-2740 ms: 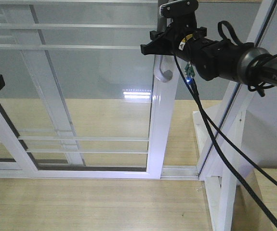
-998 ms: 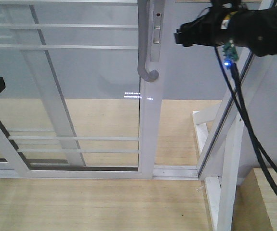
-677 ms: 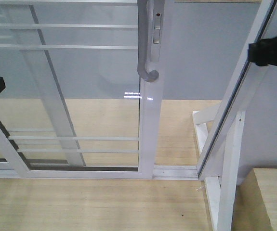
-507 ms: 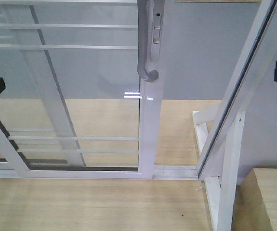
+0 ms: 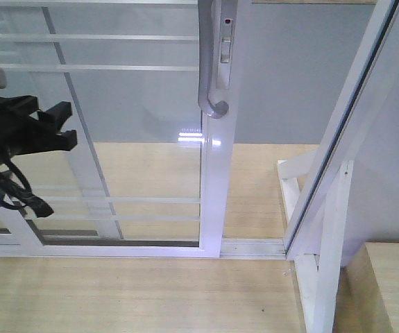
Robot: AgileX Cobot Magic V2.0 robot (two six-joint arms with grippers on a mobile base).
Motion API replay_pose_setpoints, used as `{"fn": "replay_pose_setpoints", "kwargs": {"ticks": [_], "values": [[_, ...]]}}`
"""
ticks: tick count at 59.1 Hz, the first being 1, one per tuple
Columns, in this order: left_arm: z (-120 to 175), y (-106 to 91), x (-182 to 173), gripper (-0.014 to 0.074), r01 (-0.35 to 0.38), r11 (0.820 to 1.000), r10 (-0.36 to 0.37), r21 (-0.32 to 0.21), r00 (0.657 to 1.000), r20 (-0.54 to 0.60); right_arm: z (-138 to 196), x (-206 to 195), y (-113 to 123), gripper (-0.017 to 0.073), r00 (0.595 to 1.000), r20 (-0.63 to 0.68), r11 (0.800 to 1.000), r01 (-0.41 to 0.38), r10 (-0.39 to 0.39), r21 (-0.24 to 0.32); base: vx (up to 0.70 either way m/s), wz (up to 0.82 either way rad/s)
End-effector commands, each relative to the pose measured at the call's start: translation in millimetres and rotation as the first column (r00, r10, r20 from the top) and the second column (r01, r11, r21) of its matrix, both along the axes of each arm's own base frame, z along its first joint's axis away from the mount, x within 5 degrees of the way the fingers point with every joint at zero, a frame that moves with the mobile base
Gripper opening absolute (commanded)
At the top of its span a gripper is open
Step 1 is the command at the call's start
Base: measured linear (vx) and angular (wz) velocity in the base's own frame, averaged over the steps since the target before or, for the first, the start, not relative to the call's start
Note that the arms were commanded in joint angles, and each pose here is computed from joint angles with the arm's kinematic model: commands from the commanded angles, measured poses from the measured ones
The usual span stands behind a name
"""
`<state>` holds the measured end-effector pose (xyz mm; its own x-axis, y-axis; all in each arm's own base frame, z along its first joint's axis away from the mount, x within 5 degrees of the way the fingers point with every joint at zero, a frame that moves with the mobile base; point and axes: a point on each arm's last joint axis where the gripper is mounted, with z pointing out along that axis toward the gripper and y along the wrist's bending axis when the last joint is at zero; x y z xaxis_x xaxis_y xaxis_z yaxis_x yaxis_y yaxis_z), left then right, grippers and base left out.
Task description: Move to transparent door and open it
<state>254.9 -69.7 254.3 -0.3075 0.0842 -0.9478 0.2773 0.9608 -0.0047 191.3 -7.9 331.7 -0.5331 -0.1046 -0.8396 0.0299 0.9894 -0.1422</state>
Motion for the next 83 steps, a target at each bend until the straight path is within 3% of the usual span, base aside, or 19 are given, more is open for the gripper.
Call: {"fn": "replay_pose_setpoints", "kwargs": {"ticks": [1, 28, 49, 71, 83], "values": [[20.4, -18.6, 12.4, 0.0511, 0.059, 0.996, -0.048, -0.068, 0.987, 0.155, 16.7, 1.0, -0.7, 0.0582, 0.994, 0.104, 1.0, -0.01, 0.012, -0.019, 0.0, 0.0], [53.0, -105.6, 104.1, 0.0533, 0.203, 0.975, -0.173, -0.094, 0.95, 0.259, 16.6, 0.9, -0.7, 0.0582, 0.995, 0.103, 1.0, -0.01, 0.011, -0.019, 0.0, 0.0], [43.7, -167.7, 155.7, 0.0533, 0.265, 0.961, -0.237, -0.085, 0.94, 0.247, 16.6, 0.9, -0.7, 0.0582, 0.995, 0.103, 1.0, -0.01, 0.011, -0.019, 0.0, 0.0], [31.0, -196.6, 190.8, 0.0501, 0.279, 0.956, -0.246, -0.09, 0.931, 0.269, 16.2, 0.7, -0.8, 0.0582, 0.995, 0.099, 1.0, -0.008, 0.01, -0.019, 0.0, 0.0], [24.4, -200.2, 193.0, 0.0313, 0.279, 0.957, -0.252, -0.083, 0.936, 0.245, 16.2, 0.7, -0.8, 0.0582, 0.995, 0.099, 1.0, -0.008, 0.01, -0.019, 0.0, 0.0]]}}
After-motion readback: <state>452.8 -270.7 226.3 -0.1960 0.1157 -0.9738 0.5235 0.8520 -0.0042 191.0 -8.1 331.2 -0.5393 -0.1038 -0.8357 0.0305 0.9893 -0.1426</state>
